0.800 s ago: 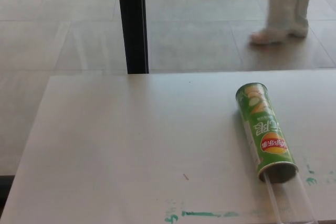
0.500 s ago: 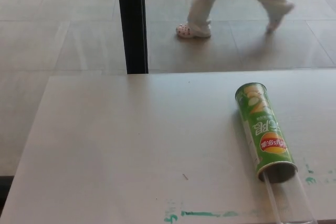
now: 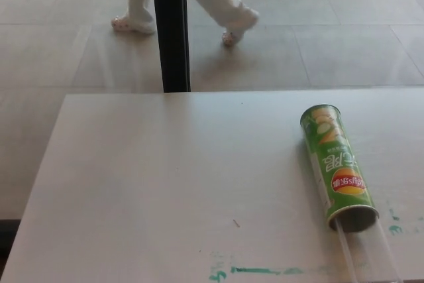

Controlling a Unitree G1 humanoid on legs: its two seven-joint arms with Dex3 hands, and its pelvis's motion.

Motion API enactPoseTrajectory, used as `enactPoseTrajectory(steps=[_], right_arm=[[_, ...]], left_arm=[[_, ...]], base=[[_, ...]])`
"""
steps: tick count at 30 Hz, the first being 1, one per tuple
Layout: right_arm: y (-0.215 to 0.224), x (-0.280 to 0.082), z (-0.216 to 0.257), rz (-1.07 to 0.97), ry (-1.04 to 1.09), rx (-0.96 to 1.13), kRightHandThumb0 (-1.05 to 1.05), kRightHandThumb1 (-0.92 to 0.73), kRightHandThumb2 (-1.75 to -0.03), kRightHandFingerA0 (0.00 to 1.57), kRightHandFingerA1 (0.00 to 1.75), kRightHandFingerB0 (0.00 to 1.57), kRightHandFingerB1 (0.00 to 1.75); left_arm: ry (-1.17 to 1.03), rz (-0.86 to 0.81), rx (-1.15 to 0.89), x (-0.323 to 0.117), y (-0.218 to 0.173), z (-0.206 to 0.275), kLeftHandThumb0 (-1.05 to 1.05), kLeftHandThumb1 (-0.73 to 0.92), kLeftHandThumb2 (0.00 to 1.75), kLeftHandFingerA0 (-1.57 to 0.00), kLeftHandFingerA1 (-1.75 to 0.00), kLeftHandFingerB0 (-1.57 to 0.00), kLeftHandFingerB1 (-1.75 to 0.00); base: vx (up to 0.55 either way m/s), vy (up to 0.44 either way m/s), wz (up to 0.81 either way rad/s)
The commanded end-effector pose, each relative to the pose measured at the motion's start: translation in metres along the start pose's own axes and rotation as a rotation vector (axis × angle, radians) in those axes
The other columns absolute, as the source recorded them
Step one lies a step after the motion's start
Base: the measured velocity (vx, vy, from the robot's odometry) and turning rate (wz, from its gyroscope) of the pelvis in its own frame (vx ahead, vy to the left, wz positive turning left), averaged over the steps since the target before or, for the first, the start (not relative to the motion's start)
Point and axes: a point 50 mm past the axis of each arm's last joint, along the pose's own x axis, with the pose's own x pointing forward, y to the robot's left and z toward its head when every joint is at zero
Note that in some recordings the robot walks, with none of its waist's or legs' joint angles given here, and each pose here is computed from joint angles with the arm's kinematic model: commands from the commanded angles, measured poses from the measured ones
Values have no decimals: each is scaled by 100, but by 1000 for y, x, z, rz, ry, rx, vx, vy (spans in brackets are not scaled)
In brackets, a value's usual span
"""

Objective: Use the right hand as a fist to push the chips tray inside its container kept in the middle of the desk

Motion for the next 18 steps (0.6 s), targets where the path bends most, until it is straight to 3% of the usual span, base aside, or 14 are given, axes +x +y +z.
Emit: enactPoseTrajectory(steps=[1,5,6,7,8,9,12,13,14,15,18], right_arm=[[30,-24,90,242,-318,137,-63,-87,-66,74,57,41,42],[48,-42,112,392,-418,135,-67,-87,-65,71,59,40,42],[58,-54,118,455,-445,140,-69,-84,-65,73,57,42,40],[64,-61,120,516,-457,151,-68,-82,-64,73,59,42,39],[67,-66,121,544,-469,124,-66,-65,-101,69,69,37,53],[70,-72,123,577,-488,83,-66,-83,-65,74,59,44,38],[76,-85,125,656,-521,18,-63,-84,-65,73,57,43,38],[77,-89,124,686,-527,-6,-63,-67,-102,66,67,37,53],[79,-92,124,697,-536,-10,-64,-83,-65,73,56,44,37],[81,-94,123,712,-542,-14,-62,-83,-65,74,58,45,39],[85,-101,123,757,-549,-34,-64,-83,-65,74,59,46,40]], left_arm=[[-18,18,-51,-1,8,6,-41,34,148,-45,-96,-17,-75],[-19,19,2,-2,9,4,-46,31,145,-42,-92,-21,-76],[-22,13,-35,-2,9,5,-20,56,133,-47,-85,-29,-74],[-22,11,-36,-2,9,5,-21,56,133,-46,-85,-29,-74],[-20,14,-29,-2,9,5,-21,55,133,-47,-85,-29,-74],[-19,15,-41,-2,9,5,-19,57,133,-50,-86,-33,-76],[-22,13,-30,-2,9,5,-18,56,132,-50,-87,-35,-77],[-23,11,-31,-2,9,5,-17,57,133,-53,-89,-35,-77],[-23,12,-33,-2,9,6,-18,57,133,-53,-89,-36,-78],[-21,16,-35,-3,10,6,-30,25,173,-42,-105,-25,-87],[-23,19,-15,-3,12,6,-33,23,171,-41,-102,-25,-84]], base=[[0,0,0],[0,0,0],[0,0,0],[0,0,0],[0,0,0],[0,0,0],[0,0,0],[0,0,0],[0,0,0],[0,0,0],[0,0,0]])
